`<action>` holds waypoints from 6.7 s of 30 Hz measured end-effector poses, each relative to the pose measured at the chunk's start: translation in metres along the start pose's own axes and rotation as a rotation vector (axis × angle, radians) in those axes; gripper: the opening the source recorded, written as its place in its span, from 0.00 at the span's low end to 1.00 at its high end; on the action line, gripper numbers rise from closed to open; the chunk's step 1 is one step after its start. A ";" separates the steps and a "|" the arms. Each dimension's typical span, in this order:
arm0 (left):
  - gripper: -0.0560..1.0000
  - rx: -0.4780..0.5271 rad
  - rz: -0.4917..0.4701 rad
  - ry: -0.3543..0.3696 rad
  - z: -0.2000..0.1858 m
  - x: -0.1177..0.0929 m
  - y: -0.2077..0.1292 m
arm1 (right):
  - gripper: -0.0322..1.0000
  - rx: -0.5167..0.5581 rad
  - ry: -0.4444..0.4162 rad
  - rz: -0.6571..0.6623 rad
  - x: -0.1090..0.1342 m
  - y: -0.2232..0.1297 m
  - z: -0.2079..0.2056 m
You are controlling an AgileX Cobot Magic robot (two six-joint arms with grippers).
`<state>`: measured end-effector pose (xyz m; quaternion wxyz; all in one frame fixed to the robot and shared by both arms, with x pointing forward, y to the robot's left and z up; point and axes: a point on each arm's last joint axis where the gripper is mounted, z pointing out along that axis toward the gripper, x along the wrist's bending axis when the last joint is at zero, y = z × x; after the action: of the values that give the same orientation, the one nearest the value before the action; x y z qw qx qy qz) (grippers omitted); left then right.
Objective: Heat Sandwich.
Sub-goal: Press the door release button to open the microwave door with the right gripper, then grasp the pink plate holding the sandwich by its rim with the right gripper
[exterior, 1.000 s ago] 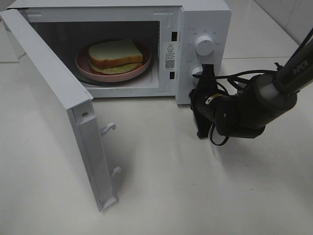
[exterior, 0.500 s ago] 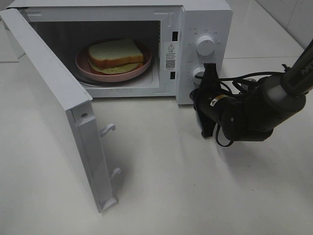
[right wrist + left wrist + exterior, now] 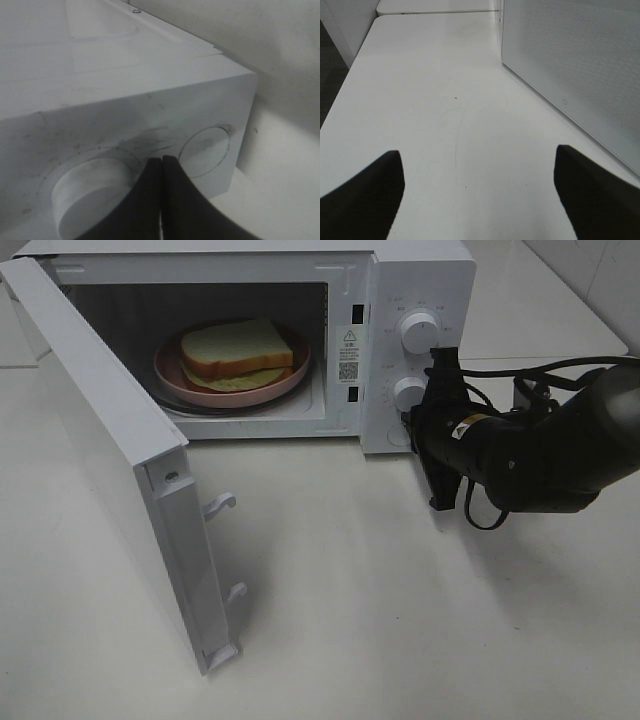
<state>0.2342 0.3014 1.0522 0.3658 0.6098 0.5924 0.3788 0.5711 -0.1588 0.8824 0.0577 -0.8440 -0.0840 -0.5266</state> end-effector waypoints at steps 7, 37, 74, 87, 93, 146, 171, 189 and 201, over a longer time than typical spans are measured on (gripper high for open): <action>0.77 0.000 0.000 0.000 0.000 0.000 0.000 | 0.04 0.035 -0.050 -0.074 0.004 0.000 -0.016; 0.77 0.000 0.000 0.000 0.000 0.000 0.000 | 0.07 0.316 -0.172 -1.023 0.039 0.003 -0.124; 0.77 0.000 0.000 0.000 0.000 0.000 0.000 | 0.58 0.986 -0.170 -2.057 0.083 0.005 -0.213; 0.77 0.000 0.000 0.000 0.000 0.000 0.000 | 0.79 0.989 -0.089 -2.381 0.090 0.011 -0.212; 0.77 0.000 0.000 0.000 0.000 0.000 0.000 | 0.76 1.054 0.026 -2.613 0.090 0.012 -0.211; 0.77 0.000 0.000 0.000 0.000 0.000 0.000 | 0.69 1.209 0.365 -3.065 0.098 -0.107 -0.008; 0.77 0.000 0.000 0.000 0.000 0.000 0.000 | 0.69 1.088 0.386 -3.055 0.108 -0.133 0.048; 0.77 0.000 0.000 0.000 0.000 0.000 0.000 | 0.69 1.077 0.396 -3.002 0.104 -0.135 0.066; 0.77 0.000 0.000 0.000 0.000 0.000 0.000 | 0.69 1.070 0.370 -2.979 0.102 -0.127 0.076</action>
<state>0.2342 0.3014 1.0522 0.3658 0.6098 0.5924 0.3788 0.6557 -0.0119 0.9417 0.2004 -0.1781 0.9569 0.1116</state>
